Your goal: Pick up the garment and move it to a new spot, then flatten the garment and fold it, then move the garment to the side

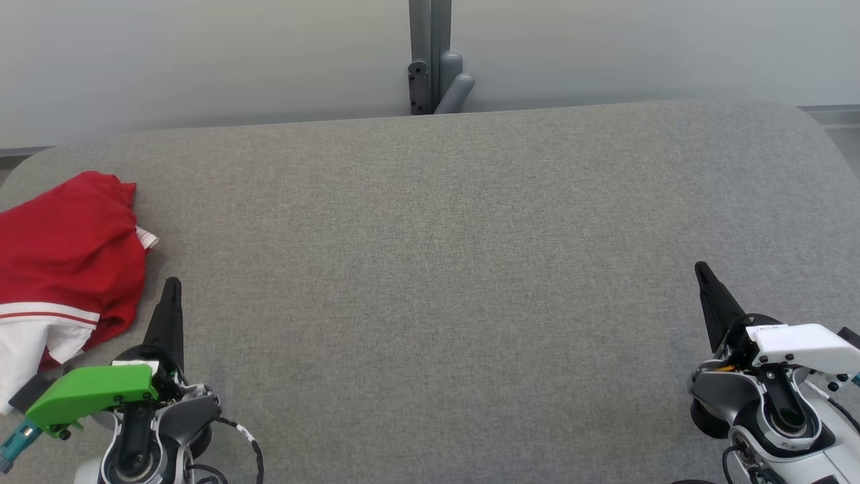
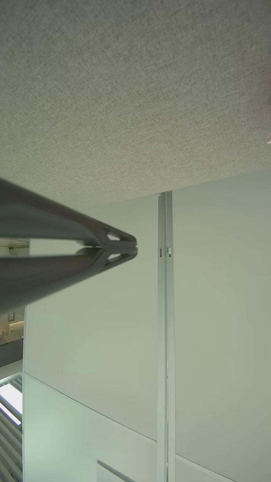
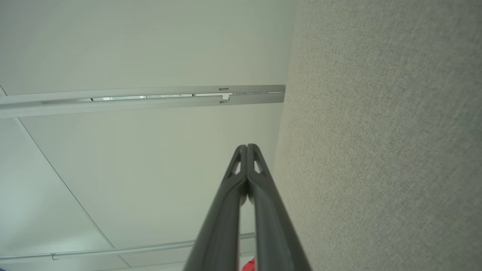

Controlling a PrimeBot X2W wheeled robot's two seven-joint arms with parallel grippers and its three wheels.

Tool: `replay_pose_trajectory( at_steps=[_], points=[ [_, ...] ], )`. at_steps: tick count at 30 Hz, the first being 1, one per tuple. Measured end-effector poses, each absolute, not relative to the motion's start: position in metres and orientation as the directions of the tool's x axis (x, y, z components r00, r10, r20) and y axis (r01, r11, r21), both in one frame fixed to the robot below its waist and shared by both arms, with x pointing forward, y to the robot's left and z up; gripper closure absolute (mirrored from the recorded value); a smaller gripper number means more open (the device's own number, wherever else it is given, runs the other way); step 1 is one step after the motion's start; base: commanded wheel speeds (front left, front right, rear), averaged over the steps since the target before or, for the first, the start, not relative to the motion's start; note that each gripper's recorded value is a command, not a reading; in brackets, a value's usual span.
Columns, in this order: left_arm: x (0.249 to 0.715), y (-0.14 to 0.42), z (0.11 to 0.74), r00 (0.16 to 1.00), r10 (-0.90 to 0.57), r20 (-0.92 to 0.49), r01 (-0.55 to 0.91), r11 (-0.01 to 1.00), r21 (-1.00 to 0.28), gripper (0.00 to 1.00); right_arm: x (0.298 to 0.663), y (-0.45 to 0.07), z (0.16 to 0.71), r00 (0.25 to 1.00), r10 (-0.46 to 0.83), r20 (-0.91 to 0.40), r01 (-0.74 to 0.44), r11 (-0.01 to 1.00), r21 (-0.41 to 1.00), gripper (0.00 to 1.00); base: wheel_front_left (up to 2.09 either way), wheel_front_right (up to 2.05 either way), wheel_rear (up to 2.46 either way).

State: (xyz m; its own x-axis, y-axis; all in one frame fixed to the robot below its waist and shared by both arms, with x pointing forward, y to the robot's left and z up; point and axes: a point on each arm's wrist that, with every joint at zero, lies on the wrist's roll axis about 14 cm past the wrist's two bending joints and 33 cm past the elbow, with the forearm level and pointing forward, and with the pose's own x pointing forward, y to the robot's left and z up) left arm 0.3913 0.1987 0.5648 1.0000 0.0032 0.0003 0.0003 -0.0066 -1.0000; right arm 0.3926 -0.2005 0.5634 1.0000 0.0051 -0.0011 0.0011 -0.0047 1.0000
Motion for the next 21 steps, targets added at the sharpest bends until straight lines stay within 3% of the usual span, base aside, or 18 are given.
replay_pose_trajectory(
  at_steps=[21],
  points=[
    [0.3913, 0.1987, 0.5648, 1.000, 0.003, 0.000, 0.000, -0.007, -1.000, 1.00, 0.3926, -0.2006, 0.5634, 1.000, 0.005, -0.001, 0.001, -0.005, 1.000, 1.00, 0.00, 0.00, 0.00]
  ],
)
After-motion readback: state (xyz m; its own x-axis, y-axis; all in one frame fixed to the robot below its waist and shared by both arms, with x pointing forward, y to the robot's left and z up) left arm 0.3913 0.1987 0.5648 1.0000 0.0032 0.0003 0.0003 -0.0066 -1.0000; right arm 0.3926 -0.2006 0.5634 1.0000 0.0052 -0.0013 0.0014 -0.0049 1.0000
